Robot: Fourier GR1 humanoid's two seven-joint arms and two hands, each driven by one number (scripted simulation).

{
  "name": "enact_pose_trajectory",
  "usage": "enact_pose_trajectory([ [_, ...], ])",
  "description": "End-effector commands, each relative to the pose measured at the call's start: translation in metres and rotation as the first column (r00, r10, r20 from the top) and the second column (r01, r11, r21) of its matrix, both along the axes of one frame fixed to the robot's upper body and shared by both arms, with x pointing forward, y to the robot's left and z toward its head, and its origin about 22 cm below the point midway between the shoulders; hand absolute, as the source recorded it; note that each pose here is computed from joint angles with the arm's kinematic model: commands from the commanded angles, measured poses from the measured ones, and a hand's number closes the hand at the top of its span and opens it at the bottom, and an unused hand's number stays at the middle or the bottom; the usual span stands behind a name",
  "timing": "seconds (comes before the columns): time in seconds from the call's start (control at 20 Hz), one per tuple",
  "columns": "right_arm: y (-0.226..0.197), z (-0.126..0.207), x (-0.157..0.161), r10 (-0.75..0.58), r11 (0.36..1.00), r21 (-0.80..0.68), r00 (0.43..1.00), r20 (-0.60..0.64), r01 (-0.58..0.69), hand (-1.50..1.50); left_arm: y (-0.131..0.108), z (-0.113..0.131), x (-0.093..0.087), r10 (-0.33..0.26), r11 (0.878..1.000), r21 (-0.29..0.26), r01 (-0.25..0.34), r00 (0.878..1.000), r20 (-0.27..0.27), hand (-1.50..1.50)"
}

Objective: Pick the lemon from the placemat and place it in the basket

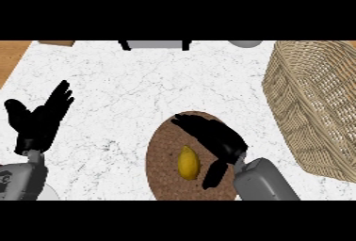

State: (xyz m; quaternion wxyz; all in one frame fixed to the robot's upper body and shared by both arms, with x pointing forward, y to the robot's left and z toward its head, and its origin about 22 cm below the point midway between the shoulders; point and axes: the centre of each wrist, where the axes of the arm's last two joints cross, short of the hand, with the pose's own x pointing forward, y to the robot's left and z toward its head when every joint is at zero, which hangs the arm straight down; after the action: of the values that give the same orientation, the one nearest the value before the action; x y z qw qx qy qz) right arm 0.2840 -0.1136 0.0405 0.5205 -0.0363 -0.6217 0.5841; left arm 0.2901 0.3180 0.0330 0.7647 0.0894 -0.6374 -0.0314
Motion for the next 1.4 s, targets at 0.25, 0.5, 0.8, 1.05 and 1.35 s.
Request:
enact_pose_trajectory([
  [0.25, -0.003, -0.010, -0.002, 0.072, 0.997, 0.026, 0.997, -0.013, -0.072, -1.50, 0.008, 0.003, 0.009, -0.008, 1.000, 0.007, 0.008, 1.000, -0.013, 0.00],
  [0.5, 0.006, -0.025, -0.029, 0.034, 0.999, -0.016, 0.999, 0.004, -0.034, -1.50, 0.009, 0.000, -0.010, -0.009, 1.000, 0.005, 0.009, 1.000, -0.002, 0.00],
  [0.8, -0.004, -0.055, -0.019, 0.048, 0.996, -0.073, 0.999, 0.024, -0.047, -1.50, 0.005, -0.007, 0.015, 0.014, 1.000, 0.012, -0.014, 1.000, -0.002, 0.00],
  [1.05, 0.028, -0.054, -0.014, 0.081, 0.990, -0.122, 0.995, 0.061, -0.073, 1.50, 0.001, 0.028, 0.003, -0.010, 1.000, 0.001, 0.010, 1.000, 0.007, 0.00],
  [1.35, 0.038, -0.053, -0.007, 0.103, 0.983, -0.161, 0.992, 0.072, -0.090, 1.50, -0.008, 0.008, -0.009, -0.002, 1.000, 0.017, 0.002, 1.000, 0.000, 0.00],
])
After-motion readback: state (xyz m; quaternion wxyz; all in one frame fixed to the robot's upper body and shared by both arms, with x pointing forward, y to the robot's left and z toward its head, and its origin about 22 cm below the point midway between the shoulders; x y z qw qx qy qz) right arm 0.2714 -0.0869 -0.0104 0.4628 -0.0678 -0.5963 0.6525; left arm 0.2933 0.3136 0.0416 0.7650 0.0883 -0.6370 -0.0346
